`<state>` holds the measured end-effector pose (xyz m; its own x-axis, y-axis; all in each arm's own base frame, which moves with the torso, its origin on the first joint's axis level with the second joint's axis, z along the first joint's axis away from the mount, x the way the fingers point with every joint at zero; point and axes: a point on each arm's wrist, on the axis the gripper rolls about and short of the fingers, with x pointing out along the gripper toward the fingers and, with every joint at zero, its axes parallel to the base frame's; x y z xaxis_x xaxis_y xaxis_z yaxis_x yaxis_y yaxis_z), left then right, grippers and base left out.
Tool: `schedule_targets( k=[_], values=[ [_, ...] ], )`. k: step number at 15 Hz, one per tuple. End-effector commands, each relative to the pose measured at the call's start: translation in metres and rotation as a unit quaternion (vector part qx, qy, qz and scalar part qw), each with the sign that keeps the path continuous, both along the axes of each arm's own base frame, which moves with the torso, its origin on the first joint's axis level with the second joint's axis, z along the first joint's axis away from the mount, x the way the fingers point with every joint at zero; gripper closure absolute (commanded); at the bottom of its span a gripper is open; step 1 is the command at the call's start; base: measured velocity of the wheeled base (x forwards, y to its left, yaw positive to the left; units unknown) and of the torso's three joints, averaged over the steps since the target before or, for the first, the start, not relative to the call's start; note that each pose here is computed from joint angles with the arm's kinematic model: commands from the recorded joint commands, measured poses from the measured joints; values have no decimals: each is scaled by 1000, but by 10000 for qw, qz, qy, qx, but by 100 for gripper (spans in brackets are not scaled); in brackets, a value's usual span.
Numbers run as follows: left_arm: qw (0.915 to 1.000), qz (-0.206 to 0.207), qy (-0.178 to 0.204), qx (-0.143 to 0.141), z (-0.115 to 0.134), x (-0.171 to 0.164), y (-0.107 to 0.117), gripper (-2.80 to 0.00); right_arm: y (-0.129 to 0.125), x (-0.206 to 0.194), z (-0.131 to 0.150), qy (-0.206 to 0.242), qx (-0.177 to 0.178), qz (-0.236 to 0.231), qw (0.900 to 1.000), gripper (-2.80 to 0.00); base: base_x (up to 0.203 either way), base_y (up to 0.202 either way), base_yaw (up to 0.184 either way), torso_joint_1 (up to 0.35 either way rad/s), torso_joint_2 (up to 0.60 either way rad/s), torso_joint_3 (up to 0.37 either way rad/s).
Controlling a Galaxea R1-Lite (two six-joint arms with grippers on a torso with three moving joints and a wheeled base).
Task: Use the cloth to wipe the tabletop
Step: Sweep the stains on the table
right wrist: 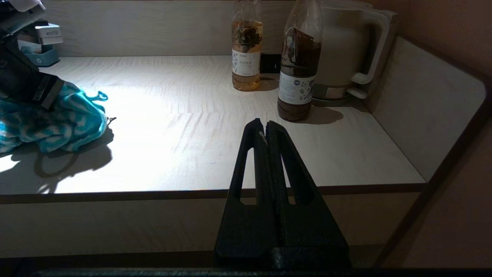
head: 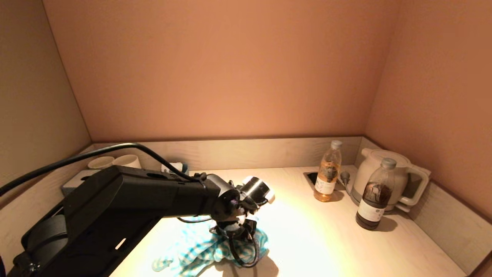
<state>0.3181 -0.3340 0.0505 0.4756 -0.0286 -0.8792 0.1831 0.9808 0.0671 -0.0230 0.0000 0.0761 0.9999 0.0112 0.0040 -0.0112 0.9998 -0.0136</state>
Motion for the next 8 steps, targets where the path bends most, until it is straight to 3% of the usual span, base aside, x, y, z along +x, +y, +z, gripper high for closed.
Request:
schedule_targets(
  k=[1, 5, 8],
  values=[
    [9996, 234, 139, 120, -12, 11, 7, 0, 0, 0, 0, 5, -1, 5, 10000, 0, 0, 0, 0, 0, 0, 0],
    [9929, 1129, 355, 132, 3, 31, 45, 0, 0, 0, 0, 5, -1, 5, 10000, 0, 0, 0, 0, 0, 0, 0],
    [9874, 1465, 532, 261, 11, 28, 69, 0, 0, 0, 0, 5, 7, 5, 10000, 0, 0, 0, 0, 0, 0, 0]
  ],
)
